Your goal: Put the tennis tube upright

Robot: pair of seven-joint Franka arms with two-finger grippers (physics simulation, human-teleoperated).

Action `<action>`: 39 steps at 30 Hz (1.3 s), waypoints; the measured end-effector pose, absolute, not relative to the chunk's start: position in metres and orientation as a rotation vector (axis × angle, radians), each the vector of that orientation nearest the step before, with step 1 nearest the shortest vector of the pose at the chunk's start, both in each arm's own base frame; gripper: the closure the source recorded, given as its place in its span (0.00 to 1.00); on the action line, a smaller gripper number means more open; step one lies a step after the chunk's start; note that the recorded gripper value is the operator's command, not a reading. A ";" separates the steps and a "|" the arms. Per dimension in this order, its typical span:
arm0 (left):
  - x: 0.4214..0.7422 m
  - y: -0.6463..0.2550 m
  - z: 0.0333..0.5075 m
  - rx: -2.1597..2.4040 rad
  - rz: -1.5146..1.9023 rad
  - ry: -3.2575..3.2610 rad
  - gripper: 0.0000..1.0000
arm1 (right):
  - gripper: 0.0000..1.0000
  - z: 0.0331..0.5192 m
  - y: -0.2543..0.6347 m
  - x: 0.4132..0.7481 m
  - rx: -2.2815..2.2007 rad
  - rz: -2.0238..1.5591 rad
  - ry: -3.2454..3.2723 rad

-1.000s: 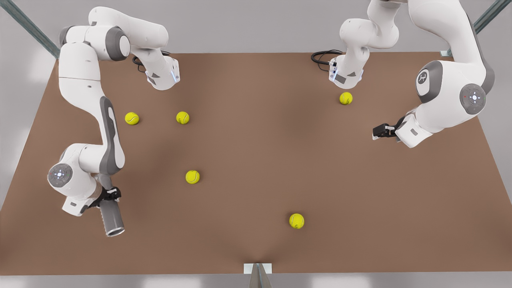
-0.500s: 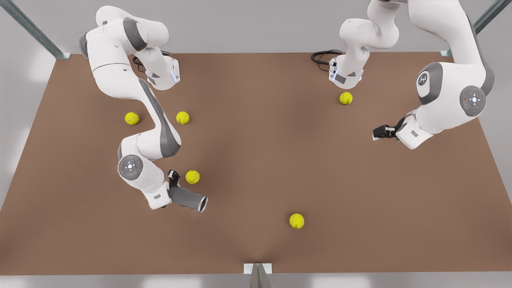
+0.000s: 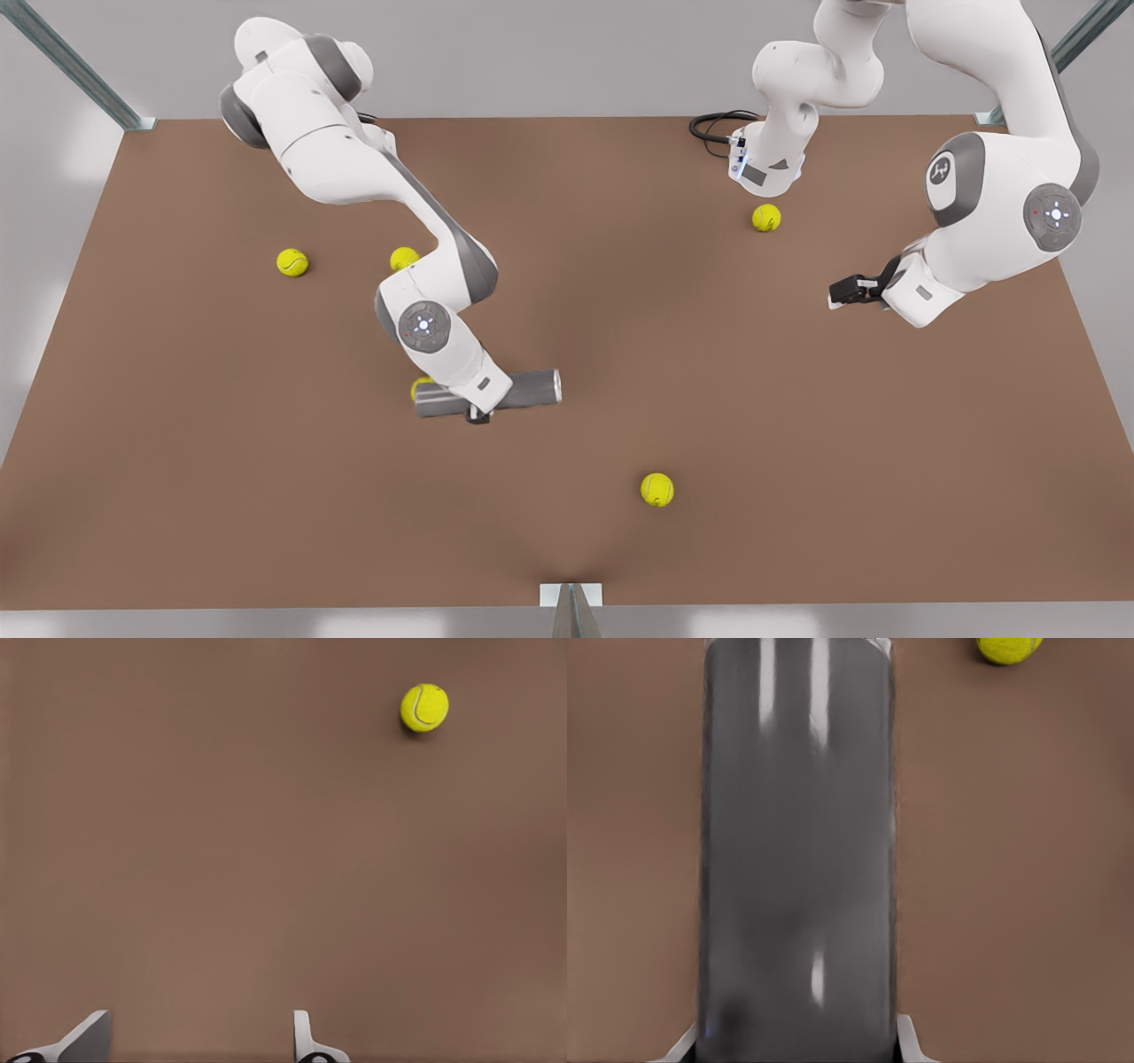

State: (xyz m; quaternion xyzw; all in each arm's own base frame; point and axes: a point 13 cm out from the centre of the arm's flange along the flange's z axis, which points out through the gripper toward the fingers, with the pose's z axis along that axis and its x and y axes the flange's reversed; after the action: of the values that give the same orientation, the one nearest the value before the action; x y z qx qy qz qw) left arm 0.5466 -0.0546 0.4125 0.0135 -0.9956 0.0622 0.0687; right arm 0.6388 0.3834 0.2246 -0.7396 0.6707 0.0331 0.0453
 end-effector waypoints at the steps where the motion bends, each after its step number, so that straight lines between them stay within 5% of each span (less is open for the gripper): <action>1: 0.546 -0.055 0.413 0.045 0.187 -2.997 0.00 | 0.40 0.218 0.389 0.637 -2.275 0.095 2.032; 11: 0.543 -0.055 0.407 0.084 0.181 -2.983 0.00 | 0.40 0.162 0.479 0.661 -2.237 0.013 1.960; 15: 0.550 -0.059 0.406 0.093 0.183 -2.993 0.00 | 0.40 0.147 0.513 0.644 -2.186 0.031 2.012; 17: 0.555 -0.062 0.408 0.093 0.186 -3.009 0.00 | 0.00 0.148 0.527 0.629 -2.176 0.033 2.040; 22: 0.559 -0.116 0.393 0.068 0.351 -2.966 0.00 | 0.00 0.147 0.538 0.614 -2.117 0.023 2.128; 24: 0.564 -0.149 0.371 0.098 0.495 -2.889 0.00 | 0.00 0.183 0.527 0.627 -2.051 -0.004 2.156; 28: 0.601 -0.217 0.307 0.243 0.853 -2.660 0.00 | 0.00 0.360 0.329 0.725 -1.622 -0.148 2.416; 29: 0.612 -0.231 0.294 0.274 0.929 -2.616 0.00 | 0.00 0.402 0.249 0.728 -1.470 -0.198 2.525; 31: 0.635 -0.254 0.268 0.300 1.033 -2.564 0.00 | 0.00 0.459 0.088 0.686 -1.121 -0.239 2.757; 35: 0.652 -0.287 0.233 0.341 1.199 -2.499 0.00 | 0.00 0.479 -0.104 0.571 -0.460 -0.210 3.027; 39: 0.607 -0.342 0.229 0.429 1.331 -2.437 0.00 | 0.00 0.438 -0.193 0.598 -0.055 -0.087 3.101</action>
State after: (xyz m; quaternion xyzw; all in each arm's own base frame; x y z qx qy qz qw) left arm 0.6066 -0.3418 0.2294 0.1507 -0.8554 0.4672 0.1653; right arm 0.5983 -0.1927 0.4377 -0.0178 0.9993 -0.0281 0.0193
